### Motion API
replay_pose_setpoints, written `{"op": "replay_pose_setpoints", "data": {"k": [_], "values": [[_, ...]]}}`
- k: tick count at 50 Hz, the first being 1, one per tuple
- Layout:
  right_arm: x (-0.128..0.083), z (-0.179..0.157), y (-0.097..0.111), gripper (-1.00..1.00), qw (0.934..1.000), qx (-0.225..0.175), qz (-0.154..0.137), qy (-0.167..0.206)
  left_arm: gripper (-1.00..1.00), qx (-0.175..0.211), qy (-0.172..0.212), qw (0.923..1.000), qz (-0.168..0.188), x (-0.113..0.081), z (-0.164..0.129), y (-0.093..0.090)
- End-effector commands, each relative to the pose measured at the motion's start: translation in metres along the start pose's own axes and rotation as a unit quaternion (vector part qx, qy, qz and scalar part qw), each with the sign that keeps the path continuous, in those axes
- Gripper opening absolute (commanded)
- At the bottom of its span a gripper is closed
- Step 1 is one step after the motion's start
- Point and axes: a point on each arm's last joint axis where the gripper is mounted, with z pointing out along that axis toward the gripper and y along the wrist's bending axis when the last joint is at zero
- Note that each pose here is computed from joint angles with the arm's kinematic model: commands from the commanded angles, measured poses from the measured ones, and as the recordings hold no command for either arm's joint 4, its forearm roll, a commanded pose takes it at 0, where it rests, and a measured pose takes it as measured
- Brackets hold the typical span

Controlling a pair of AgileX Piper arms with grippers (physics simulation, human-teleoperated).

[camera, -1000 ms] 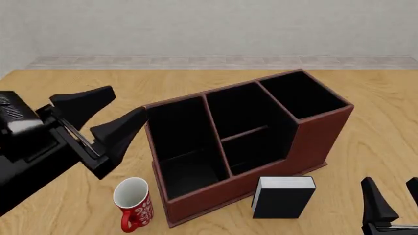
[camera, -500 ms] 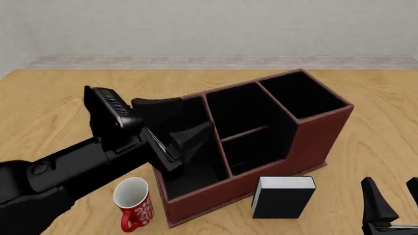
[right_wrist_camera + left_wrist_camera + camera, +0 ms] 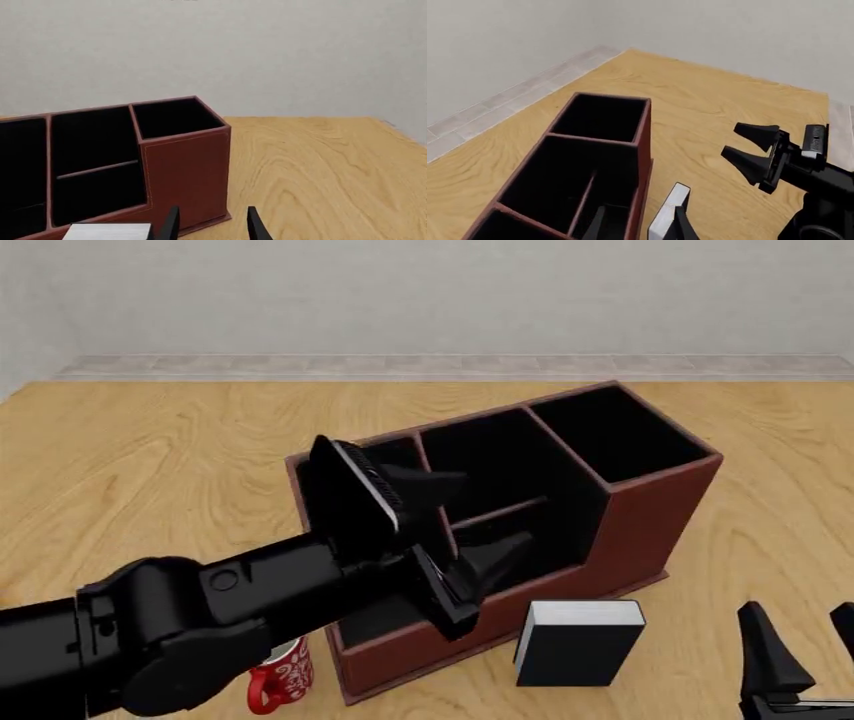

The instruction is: Pick up the book and place it in the back compartment of the caddy.

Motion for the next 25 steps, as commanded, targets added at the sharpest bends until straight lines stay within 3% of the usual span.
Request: {"op": "replay_pose_setpoints", "data": {"k": [1,16,25], "values": [[0.001,0.0,0.0,1.0,1.0,0.0,0.004,0.003,1.0,0.021,0.023,0.9995,0.008,0.014,0.023,-0.013],[0.0,0.0,0.0,1.0,1.0,0.0,-0.001,-0.001,1.0,0.03,0.041,0.9986,0.01,0.028,0.035,-0.019],[0.0,0.0,0.0,1.0,1.0,0.0,0.002,0.001,1.0,0.032,0.061,0.9976,0.009,0.047,0.046,-0.021]]}}
